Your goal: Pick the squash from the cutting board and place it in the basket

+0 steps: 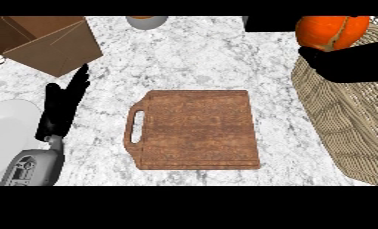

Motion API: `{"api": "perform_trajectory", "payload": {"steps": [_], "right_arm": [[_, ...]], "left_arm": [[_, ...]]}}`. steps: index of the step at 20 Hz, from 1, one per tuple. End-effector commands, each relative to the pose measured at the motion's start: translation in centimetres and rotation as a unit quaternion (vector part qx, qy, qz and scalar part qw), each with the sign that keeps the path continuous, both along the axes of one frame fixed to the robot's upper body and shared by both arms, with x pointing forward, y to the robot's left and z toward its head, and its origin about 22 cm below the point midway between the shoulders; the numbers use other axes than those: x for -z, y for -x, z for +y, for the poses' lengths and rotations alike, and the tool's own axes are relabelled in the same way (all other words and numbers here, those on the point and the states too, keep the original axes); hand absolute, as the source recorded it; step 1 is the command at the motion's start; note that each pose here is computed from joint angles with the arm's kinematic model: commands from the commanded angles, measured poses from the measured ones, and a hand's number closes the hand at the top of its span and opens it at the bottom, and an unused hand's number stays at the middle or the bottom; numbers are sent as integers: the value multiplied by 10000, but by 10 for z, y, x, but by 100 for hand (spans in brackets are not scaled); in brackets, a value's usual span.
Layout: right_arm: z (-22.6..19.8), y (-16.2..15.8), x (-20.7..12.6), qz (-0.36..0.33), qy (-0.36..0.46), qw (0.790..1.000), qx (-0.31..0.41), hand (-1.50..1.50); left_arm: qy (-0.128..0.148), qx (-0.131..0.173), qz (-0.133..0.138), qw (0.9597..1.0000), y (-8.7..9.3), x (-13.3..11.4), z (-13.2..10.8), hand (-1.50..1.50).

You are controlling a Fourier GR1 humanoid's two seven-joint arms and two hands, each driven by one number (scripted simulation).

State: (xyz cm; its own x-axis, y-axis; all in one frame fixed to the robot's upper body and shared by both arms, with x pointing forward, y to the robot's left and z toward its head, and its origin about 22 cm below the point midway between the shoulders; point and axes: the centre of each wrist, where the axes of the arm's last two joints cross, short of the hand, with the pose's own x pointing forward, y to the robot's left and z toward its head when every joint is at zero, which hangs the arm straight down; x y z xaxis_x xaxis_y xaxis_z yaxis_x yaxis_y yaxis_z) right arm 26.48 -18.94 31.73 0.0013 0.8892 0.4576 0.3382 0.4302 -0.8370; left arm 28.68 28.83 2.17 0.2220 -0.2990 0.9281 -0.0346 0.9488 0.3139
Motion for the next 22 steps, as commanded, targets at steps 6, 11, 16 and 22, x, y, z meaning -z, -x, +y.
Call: {"api": "perform_trajectory", "payload": {"steps": [6,11,16,22], "right_arm": [[-78,-9,-3,1040,907,9830,1210,150],[-151,-1,-12,866,823,9856,1199,150],[-171,-15,18,1152,721,9874,813,150],[-196,-17,77,1301,762,9861,699,150]], "left_arm": [[67,54,-50,10000,4,14,10,0],[-83,76,-77,9999,-3,-5,-29,0],[10,194,-103,9998,7,1,-17,0],[78,215,-43,9997,-18,-20,-23,0]]}}
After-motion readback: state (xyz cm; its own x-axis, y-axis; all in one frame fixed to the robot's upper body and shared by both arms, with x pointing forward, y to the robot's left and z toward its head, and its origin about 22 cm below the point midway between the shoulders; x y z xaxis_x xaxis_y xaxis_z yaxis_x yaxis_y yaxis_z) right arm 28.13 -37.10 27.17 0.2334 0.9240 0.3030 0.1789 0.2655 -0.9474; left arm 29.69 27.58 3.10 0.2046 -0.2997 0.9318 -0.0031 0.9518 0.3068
